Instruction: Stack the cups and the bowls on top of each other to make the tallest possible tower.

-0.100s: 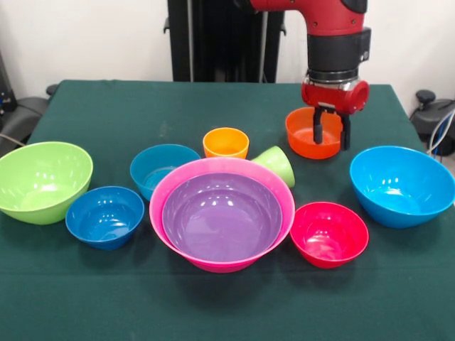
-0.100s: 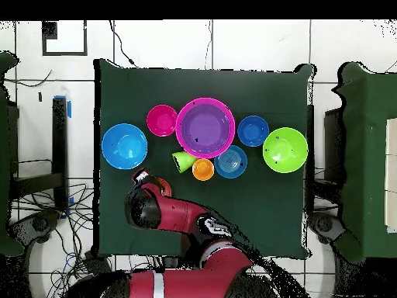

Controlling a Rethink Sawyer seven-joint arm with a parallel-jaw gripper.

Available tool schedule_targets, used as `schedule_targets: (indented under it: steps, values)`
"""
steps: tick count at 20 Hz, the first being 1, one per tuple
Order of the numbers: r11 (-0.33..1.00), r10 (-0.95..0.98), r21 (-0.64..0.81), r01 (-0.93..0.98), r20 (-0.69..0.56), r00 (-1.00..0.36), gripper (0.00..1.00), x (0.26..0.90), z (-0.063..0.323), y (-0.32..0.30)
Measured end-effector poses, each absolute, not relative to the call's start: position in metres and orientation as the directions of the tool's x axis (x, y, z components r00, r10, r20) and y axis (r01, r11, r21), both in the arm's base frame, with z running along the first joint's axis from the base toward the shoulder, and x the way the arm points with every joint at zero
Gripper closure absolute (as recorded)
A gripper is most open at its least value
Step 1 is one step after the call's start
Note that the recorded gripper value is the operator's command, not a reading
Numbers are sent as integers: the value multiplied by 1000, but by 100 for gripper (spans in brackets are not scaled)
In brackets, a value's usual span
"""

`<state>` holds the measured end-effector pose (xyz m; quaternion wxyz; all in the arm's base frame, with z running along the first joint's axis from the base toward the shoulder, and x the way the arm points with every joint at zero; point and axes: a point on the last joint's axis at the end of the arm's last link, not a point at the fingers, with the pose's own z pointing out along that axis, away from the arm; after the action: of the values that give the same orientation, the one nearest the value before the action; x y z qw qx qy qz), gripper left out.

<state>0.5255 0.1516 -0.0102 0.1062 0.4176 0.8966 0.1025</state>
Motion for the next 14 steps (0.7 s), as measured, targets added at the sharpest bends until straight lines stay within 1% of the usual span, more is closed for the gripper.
schedule_targets:
  steps: [3,14]
  values:
    - [628,772,281,726,-109,-626,0,529,-13,153]
    - [611,778,309,728,-66,-625,0,529,-15,178]
